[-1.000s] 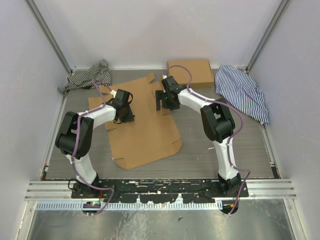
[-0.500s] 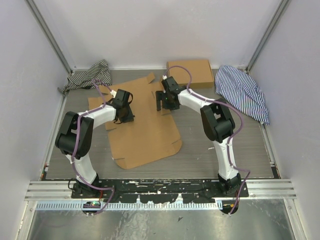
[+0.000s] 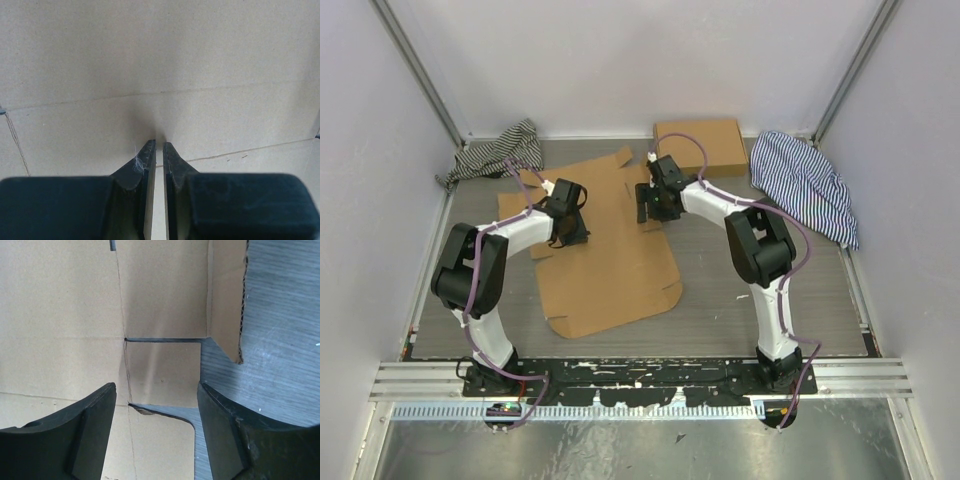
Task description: Fold the paper box
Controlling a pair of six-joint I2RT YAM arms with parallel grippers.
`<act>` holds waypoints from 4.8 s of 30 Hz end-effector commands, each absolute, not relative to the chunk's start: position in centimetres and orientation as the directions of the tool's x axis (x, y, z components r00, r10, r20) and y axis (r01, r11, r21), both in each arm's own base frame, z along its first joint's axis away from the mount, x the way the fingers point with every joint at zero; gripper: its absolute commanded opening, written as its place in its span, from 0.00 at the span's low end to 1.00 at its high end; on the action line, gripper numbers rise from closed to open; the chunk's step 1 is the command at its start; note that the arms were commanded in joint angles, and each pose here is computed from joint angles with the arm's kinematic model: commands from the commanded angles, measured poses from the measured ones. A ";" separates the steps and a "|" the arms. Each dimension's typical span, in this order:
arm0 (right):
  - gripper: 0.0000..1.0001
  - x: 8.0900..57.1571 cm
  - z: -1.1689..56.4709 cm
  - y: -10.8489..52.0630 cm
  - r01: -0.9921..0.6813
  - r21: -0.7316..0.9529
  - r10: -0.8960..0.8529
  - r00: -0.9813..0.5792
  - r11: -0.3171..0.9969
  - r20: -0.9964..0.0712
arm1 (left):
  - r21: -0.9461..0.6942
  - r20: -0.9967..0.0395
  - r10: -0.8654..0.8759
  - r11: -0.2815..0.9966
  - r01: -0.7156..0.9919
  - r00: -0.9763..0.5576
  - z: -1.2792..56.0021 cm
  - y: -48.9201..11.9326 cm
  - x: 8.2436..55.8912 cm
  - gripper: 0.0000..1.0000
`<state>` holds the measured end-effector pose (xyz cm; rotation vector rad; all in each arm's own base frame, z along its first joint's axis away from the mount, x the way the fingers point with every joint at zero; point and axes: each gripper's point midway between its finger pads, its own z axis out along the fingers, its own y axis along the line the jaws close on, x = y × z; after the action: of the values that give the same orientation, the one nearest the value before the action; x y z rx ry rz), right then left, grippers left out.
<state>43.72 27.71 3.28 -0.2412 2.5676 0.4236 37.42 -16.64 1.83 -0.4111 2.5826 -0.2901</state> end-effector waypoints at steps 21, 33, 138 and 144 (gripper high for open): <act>0.69 40.8 10.4 35.5 -0.434 0.433 -0.114 -0.798 0.790 -0.592 | -0.176 -0.264 -0.271 0.957 -0.230 -0.926 -2.9 -16.5 31.8 0.17; 0.81 43.9 11.5 28.8 -0.252 0.211 -0.050 -0.744 0.944 -0.666 | -0.165 -0.261 -0.262 0.960 -0.224 -0.929 -3.0 -16.3 31.6 0.16; 0.03 40.9 6.4 23.7 -0.199 -0.064 -0.198 -0.786 0.978 -0.586 | 0.019 -0.510 -0.332 0.918 -0.397 -0.793 4.7 -6.2 31.4 0.67; 0.03 40.4 6.3 23.9 -0.219 -0.049 -0.206 -0.787 0.975 -0.581 | -0.044 -0.514 -0.327 0.933 -0.356 -0.793 4.0 -7.5 33.1 0.65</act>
<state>40.01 23.40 3.60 -0.2911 2.5612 -0.0331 30.44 -6.27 3.40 -0.5266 2.6163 0.1706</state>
